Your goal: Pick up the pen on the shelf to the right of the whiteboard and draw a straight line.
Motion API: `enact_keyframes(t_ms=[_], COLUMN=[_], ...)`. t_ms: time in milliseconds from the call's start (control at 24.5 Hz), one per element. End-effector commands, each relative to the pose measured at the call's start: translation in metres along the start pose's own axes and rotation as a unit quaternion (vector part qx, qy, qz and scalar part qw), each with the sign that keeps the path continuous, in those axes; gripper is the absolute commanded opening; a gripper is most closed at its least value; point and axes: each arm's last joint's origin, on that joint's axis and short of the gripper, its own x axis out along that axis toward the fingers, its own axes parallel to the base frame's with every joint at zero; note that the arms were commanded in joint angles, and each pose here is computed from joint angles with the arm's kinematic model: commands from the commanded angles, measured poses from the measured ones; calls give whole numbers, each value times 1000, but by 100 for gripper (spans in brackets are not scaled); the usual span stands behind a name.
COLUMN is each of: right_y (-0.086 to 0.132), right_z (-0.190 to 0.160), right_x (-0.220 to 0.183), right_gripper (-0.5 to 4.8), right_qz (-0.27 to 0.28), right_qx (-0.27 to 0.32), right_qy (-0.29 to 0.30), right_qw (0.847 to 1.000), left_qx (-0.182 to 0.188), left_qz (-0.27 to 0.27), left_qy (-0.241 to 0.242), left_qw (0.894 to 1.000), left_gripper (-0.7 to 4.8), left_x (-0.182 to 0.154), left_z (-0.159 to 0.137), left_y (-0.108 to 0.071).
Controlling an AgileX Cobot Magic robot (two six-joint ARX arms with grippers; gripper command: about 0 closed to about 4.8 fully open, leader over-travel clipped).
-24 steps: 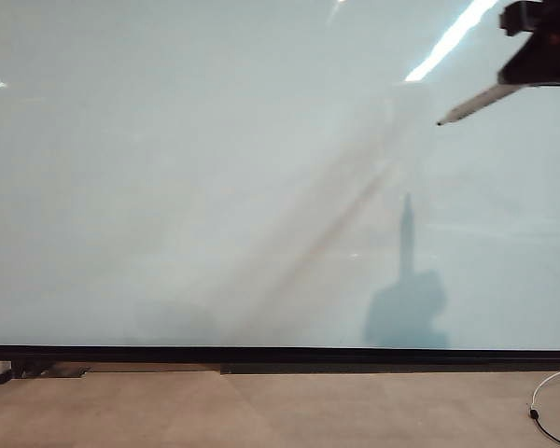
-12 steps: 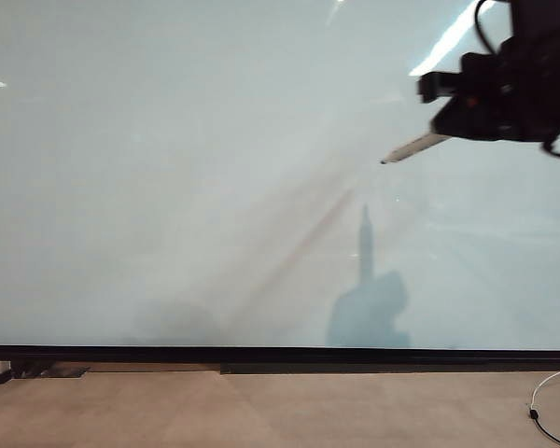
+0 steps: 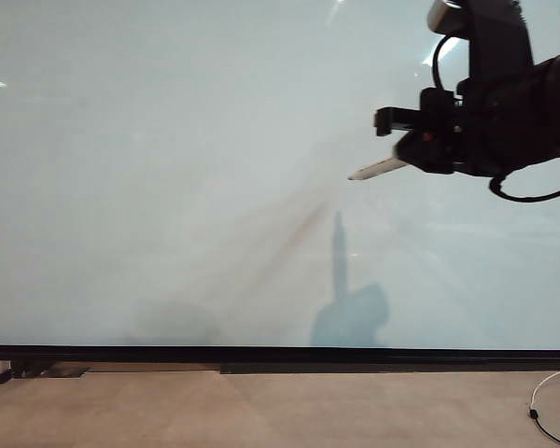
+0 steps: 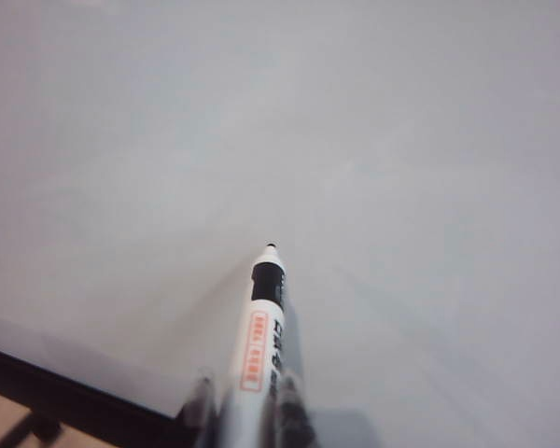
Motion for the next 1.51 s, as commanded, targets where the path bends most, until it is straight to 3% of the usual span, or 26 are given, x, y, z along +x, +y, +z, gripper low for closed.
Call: enact_keyframes(t_ms=[41, 1104, 1513], right_y=[1, 1, 0], right_z=[7, 0, 5], right_x=[1, 13, 16], right_gripper=[-8, -8, -8], right_qz=[6, -5, -8], right_qx=[8, -11, -13], right_qy=[-36, -20, -39], right_qw=[999, 1000, 999], left_qx=[0, 0, 0], left_qz=[0, 0, 0], left_qy=[-8, -8, -8], left_qw=[1000, 1000, 1000], left_gripper=[-5, -5, -5], left_x=[0, 0, 0], left_z=[2, 2, 2], left_y=[0, 0, 0])
